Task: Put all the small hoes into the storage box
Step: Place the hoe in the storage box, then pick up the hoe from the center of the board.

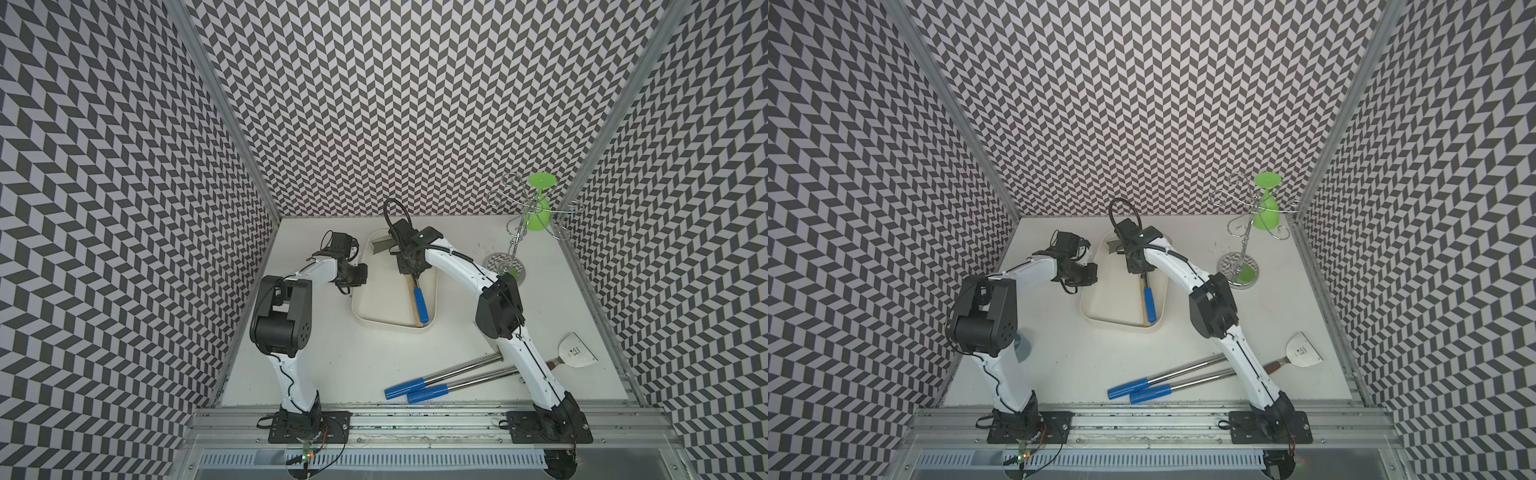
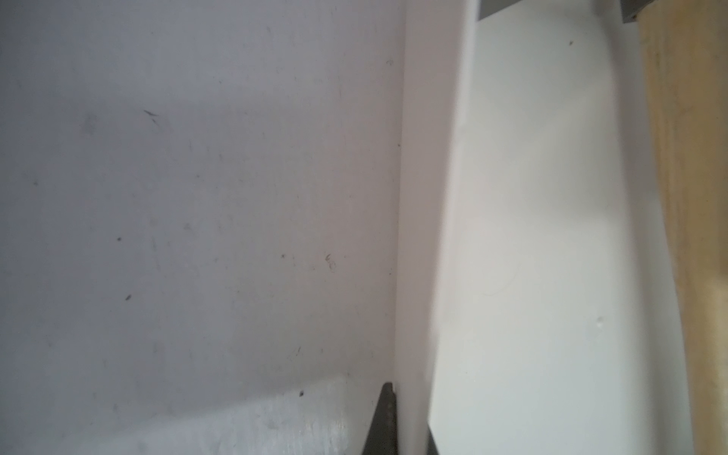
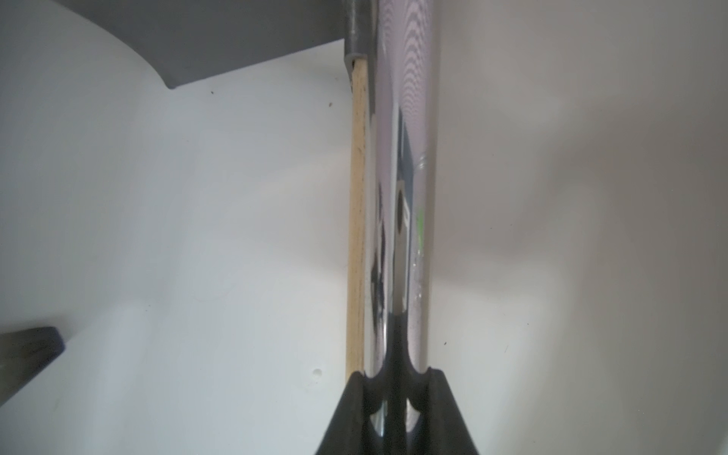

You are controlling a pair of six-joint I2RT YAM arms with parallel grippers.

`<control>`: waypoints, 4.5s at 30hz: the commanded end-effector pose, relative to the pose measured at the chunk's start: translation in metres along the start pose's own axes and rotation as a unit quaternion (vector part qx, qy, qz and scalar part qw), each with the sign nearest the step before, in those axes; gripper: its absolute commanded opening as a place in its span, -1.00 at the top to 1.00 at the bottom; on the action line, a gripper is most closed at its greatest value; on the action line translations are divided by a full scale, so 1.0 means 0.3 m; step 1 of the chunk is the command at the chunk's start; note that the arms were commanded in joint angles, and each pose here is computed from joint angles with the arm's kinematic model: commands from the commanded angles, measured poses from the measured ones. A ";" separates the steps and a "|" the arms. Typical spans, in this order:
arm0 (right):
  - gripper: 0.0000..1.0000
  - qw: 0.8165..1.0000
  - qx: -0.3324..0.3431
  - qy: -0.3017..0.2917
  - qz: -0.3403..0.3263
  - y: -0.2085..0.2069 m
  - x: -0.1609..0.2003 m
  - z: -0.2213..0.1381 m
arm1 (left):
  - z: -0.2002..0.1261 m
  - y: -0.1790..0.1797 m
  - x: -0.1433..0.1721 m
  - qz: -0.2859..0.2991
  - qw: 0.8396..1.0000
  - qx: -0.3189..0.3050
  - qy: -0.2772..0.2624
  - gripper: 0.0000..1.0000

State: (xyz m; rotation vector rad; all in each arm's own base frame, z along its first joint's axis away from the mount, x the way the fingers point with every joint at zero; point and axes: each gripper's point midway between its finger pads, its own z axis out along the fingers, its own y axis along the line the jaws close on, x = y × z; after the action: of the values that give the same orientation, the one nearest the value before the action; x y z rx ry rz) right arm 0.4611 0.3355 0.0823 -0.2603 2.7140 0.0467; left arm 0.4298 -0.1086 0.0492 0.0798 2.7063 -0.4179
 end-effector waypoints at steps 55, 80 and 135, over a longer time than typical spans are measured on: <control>0.34 0.977 -0.114 -0.156 0.094 -0.119 -0.277 -0.492 | -0.173 -0.068 -0.127 0.018 0.997 0.016 -0.075 0.11; 0.22 0.960 -0.166 -0.059 0.218 -0.271 0.321 -0.603 | -0.428 -0.112 -0.048 -0.022 0.989 0.013 -0.147 -0.02; 0.09 0.804 -0.077 0.135 0.573 -0.264 1.085 -0.453 | -0.480 -0.113 0.134 0.022 0.990 0.014 -0.135 -0.20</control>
State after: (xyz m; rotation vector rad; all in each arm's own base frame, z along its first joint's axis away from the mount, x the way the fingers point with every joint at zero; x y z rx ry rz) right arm 0.1246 0.1916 0.0774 1.3826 2.7311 0.5885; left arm 0.3332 -0.0951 0.1685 0.0566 2.4358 -0.4220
